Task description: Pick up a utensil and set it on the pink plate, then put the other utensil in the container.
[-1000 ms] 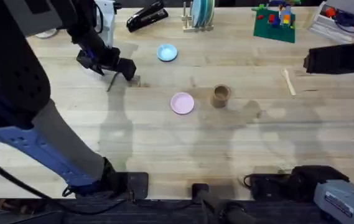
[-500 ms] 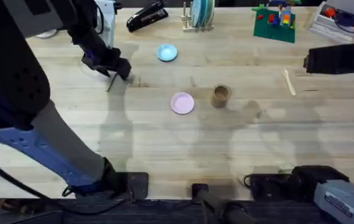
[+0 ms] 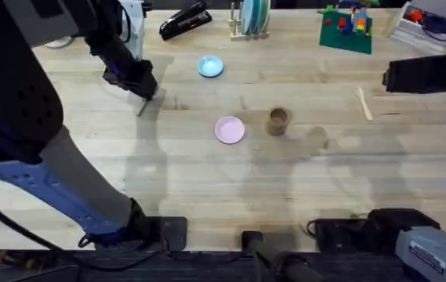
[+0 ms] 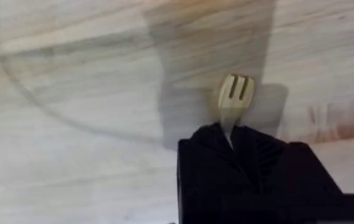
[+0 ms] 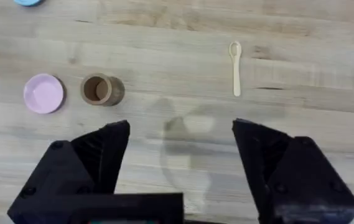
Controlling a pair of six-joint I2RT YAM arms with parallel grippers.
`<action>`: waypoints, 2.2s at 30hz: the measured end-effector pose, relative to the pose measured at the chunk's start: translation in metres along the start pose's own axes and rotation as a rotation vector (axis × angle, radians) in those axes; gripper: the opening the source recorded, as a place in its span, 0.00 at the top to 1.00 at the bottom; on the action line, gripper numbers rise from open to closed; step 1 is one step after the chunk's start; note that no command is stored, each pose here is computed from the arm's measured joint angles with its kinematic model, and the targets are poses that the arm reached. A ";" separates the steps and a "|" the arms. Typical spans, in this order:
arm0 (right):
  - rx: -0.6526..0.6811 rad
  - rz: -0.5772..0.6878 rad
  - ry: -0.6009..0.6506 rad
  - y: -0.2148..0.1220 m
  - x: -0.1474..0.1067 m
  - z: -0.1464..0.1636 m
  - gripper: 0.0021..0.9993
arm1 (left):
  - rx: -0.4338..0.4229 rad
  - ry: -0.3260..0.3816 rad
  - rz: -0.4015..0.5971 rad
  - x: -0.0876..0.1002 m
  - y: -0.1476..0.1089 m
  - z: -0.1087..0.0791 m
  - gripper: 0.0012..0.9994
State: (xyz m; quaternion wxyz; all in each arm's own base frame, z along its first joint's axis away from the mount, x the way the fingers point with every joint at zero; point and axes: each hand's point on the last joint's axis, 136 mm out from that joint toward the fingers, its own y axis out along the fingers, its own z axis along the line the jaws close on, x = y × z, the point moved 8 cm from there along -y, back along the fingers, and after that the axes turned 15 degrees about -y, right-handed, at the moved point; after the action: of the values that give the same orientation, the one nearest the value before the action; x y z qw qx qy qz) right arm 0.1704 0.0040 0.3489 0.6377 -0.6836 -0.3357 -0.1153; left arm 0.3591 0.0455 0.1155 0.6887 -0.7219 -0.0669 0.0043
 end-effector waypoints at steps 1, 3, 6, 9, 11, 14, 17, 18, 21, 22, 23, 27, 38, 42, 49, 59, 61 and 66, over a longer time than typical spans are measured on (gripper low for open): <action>0.000 0.000 0.000 0.000 0.000 0.000 0.00 | 0.002 -0.007 0.013 -0.002 0.000 0.000 0.96; 0.000 0.000 0.000 0.000 0.000 0.000 0.00 | 0.006 -0.019 0.047 -0.007 -0.001 -0.001 0.96; 0.000 0.000 0.000 0.000 0.000 0.000 0.00 | 0.013 -0.025 0.069 -0.008 -0.005 -0.004 0.96; 0.000 0.000 0.000 0.000 0.000 0.000 0.00 | 0.011 -0.009 0.061 -0.003 -0.014 -0.014 0.96; 0.000 0.000 0.000 0.000 0.000 0.000 0.00 | 0.010 0.015 0.055 -0.001 -0.021 -0.023 0.96; 0.000 0.000 0.000 0.000 0.000 0.000 0.00 | 0.006 0.060 0.049 -0.004 -0.032 -0.040 0.96; 0.000 0.000 0.000 0.000 0.000 0.000 0.00 | 0.001 0.108 0.028 -0.010 -0.048 -0.059 0.96; 0.000 0.000 0.000 0.000 0.000 0.000 0.00 | -0.001 0.121 0.020 -0.013 -0.053 -0.065 0.96; 0.000 0.000 0.000 0.000 0.000 0.000 0.00 | -0.030 0.165 -0.002 -0.021 -0.068 -0.085 0.96; 0.000 0.000 0.000 0.000 0.000 0.000 0.00 | -0.040 0.182 -0.006 -0.024 -0.071 -0.092 0.96; 0.000 0.000 0.000 0.000 0.000 0.000 0.00 | -0.051 0.197 -0.008 -0.027 -0.075 -0.099 0.96; 0.000 0.000 0.000 0.000 0.000 0.000 0.00 | -0.077 0.248 -0.005 -0.037 -0.079 -0.124 0.96; 0.000 0.000 0.000 0.000 0.000 0.000 0.01 | -0.123 0.354 -0.019 -0.059 -0.079 -0.187 0.96; 0.000 0.000 0.000 0.000 0.000 0.000 0.00 | -0.140 0.358 -0.041 -0.061 -0.079 -0.201 0.96; 0.000 0.000 0.000 0.000 0.000 0.000 0.01 | -0.146 0.375 -0.035 -0.071 -0.073 -0.214 0.96; 0.000 0.000 0.000 0.000 0.000 0.000 0.00 | -0.157 0.363 -0.033 -0.076 -0.069 -0.220 0.96; 0.000 0.000 0.000 0.000 0.000 0.000 0.00 | -0.164 0.359 -0.021 -0.078 -0.064 -0.220 0.96; 0.000 0.000 0.000 0.000 0.000 0.000 0.00 | -0.159 0.351 0.041 -0.092 -0.044 -0.214 0.96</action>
State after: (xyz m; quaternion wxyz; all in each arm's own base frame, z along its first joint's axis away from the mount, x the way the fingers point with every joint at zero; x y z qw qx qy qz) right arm 0.1703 0.0040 0.3489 0.6377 -0.6836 -0.3357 -0.1153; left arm 0.2854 -0.1747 0.1620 0.6303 -0.7650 0.0689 -0.1127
